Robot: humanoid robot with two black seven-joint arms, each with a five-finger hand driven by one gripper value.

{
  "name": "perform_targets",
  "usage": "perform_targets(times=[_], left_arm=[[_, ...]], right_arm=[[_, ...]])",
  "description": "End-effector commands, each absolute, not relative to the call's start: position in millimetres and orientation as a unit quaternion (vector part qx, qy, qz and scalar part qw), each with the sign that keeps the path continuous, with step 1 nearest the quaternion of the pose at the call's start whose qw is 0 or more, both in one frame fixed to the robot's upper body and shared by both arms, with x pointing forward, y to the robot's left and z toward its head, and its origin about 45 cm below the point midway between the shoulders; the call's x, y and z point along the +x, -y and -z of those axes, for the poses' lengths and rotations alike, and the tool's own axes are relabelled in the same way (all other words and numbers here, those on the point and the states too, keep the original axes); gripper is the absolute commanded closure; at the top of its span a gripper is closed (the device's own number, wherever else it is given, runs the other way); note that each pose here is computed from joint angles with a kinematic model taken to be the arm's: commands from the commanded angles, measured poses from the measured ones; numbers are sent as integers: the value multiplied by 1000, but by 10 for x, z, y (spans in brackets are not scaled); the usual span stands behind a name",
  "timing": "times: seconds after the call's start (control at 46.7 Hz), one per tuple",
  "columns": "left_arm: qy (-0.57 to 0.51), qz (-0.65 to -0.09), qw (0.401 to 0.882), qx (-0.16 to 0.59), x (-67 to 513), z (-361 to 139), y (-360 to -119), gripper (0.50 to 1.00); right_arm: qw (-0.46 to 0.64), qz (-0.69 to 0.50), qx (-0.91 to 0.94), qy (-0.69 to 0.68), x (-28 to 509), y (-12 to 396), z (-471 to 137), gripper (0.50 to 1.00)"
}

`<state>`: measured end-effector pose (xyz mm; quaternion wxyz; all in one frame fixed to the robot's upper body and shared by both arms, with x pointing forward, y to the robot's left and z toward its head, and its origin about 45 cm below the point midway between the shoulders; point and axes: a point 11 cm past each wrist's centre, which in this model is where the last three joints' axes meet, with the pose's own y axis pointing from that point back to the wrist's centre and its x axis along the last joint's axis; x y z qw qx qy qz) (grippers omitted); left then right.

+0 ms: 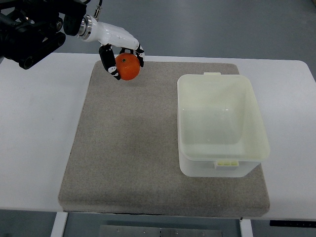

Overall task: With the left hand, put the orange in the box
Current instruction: 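Lift the orange with the left hand and carry it toward the box, then lower the orange into the box and open the left hand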

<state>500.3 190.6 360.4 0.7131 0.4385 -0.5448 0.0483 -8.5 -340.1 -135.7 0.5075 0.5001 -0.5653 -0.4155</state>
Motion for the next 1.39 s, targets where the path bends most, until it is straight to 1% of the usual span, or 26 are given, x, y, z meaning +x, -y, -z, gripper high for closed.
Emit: perform_targets(times=[0.0,0.107,0.257,0.343,0.45,0.707,0.793,0.964,1.157,1.243,1.371], left_arm=[[554,-44,711,431,4992,-3675,-1824,1000],[589,-28,703,398,4905,-3818,-1576,1000],[635,-15,688,352,4770,-4048,-1306,1000],[646,-14,690,328,4693,-4180,-1205,1000],[658,-2,695,290,4535,-4291,-997,1000],[672,56,703,226,4108,-4297,-595,1000],[676,68,705,205,3993,-4315,-477,1000],[682,70,711,157,3838,-4436,-231,1000],[671,81,723,143,3768,-4307,-93,1000],[667,83,727,144,3774,-4241,-67,1000],[650,84,739,153,3828,-4024,-24,1000]], right_arm=[[507,416,500,565,-85,3399,1357,574],[507,416,500,565,-85,3399,1357,574],[508,415,500,566,-85,3404,1356,574],[508,415,500,566,-85,3404,1356,574],[507,416,500,565,-85,3399,1357,574],[508,415,500,566,-85,3404,1356,574],[507,416,500,565,-85,3399,1357,574],[507,416,500,565,-85,3399,1357,574],[507,416,500,565,-85,3399,1357,574],[507,416,500,565,-85,3399,1357,574],[508,415,500,566,-85,3404,1356,574]])
